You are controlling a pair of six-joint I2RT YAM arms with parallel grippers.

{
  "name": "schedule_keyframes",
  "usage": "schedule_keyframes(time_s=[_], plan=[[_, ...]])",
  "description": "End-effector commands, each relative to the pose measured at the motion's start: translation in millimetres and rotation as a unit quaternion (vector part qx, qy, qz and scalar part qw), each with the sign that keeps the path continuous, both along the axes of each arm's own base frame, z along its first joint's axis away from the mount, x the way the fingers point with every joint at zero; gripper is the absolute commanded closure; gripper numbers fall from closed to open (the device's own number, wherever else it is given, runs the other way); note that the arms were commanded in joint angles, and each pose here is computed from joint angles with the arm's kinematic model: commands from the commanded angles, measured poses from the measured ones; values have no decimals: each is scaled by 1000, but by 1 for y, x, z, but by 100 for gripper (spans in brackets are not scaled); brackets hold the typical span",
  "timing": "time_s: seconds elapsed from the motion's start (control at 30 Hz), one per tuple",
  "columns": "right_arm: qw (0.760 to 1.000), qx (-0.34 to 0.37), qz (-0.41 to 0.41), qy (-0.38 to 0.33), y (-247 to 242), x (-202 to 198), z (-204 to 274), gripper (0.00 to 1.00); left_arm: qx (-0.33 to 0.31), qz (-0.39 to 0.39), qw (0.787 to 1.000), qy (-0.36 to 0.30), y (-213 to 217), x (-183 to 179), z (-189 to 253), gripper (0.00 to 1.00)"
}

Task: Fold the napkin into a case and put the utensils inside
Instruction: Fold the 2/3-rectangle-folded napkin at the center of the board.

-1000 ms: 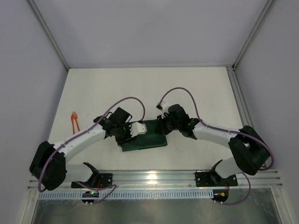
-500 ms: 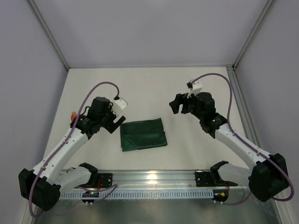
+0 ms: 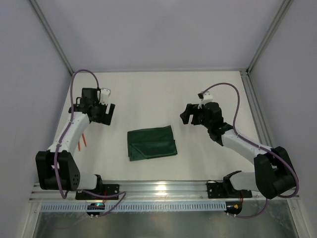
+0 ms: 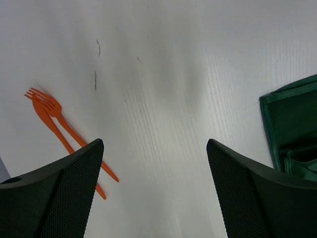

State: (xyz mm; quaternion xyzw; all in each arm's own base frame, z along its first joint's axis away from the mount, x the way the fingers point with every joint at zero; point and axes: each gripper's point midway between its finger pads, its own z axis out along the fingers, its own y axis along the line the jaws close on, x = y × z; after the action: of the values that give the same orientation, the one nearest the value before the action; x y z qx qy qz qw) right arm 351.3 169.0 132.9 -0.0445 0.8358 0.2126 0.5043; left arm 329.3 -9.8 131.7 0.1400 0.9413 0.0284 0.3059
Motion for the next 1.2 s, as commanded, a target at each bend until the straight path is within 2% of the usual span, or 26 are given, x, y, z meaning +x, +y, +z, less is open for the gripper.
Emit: schedule_keyframes(time_s=[0.0,0.1,0.13,0.33,0.57,0.67,0.8,0.83,0.93,1.17], plan=[[997,35,63,24,22,-17,-8,14,-51,4,999,18,-2,-4,6,15],[995,38,84,42,29,-22,-18,20,-45,1,998,47,0,-13,-9,17],[994,39,89,46,30,-24,-20,25,-43,-1,997,59,0,-15,-15,17],[991,30,117,50,46,-32,-19,28,-74,-12,993,91,-12,-18,-34,17],[985,26,161,50,80,-58,-14,37,-126,-21,981,146,-36,-17,-69,19],[982,17,181,46,95,-69,-11,43,-140,-47,978,145,-56,-14,-71,20],[974,41,216,60,118,-85,-16,58,-157,-82,971,160,-87,-17,-77,20],[973,46,217,66,119,-88,-20,64,-155,-85,970,165,-90,-19,-81,21],[969,61,226,83,125,-93,-32,72,-154,-92,967,180,-102,-21,-91,21],[961,59,244,112,136,-106,-55,80,-106,-109,969,193,-116,-22,-111,21]])
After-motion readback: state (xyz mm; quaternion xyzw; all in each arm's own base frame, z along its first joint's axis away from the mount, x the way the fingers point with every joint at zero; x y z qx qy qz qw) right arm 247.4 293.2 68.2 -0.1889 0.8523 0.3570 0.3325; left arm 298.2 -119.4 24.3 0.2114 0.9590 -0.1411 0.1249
